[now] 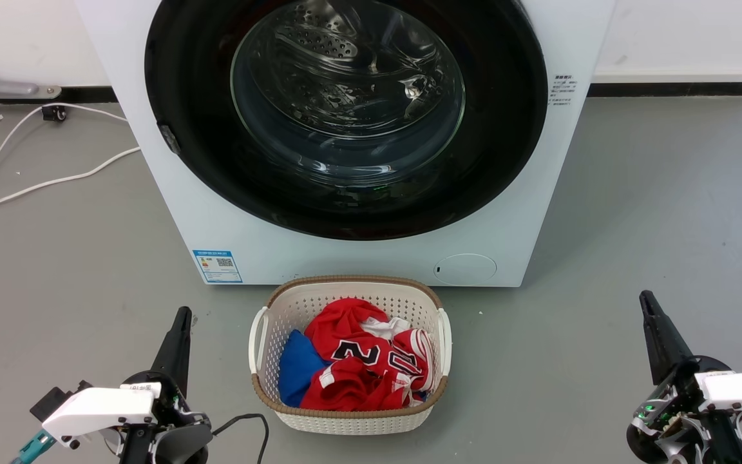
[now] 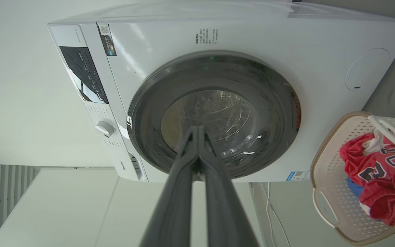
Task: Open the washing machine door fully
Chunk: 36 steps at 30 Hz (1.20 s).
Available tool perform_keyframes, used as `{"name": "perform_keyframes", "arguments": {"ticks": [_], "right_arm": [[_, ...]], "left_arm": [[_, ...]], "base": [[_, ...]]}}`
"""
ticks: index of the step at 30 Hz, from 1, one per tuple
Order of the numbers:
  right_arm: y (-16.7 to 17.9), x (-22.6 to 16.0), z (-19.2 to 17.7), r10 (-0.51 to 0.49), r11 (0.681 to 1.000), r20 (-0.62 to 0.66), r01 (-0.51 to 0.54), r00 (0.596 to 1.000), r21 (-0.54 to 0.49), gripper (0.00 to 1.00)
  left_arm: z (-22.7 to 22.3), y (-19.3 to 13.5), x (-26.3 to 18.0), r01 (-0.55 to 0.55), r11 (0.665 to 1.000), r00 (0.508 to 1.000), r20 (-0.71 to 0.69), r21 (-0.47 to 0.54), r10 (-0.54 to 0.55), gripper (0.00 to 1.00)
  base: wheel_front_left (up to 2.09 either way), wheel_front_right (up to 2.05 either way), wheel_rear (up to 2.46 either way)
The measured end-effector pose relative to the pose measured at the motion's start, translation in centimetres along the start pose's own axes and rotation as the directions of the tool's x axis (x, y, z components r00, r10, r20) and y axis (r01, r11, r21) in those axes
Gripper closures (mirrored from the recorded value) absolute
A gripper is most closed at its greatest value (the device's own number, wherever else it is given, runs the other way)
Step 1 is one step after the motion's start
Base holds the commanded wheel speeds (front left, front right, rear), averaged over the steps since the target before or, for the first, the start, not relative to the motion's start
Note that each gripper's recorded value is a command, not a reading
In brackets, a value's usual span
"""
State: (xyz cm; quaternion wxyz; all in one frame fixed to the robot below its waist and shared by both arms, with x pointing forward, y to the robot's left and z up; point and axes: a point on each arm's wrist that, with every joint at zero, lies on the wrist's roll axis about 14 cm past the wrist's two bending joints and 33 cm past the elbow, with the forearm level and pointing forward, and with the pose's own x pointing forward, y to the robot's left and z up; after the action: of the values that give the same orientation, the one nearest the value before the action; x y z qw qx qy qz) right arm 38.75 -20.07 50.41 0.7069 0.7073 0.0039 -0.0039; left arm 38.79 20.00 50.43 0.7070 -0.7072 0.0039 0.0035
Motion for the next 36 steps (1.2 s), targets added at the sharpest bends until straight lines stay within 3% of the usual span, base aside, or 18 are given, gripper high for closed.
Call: {"name": "perform_keyframes", "arguments": {"ticks": [36], "right_arm": [[-0.01,0.0,0.05,0.0,1.0,0.002,0.0,1.0,0.001,1.0]], "left_arm": [[-0.01,0.0,0.0,0.0,1.0,1.0,-0.001,-0.001,0.0,1.0]], "base": [[0.0,0.0,0.0]]}}
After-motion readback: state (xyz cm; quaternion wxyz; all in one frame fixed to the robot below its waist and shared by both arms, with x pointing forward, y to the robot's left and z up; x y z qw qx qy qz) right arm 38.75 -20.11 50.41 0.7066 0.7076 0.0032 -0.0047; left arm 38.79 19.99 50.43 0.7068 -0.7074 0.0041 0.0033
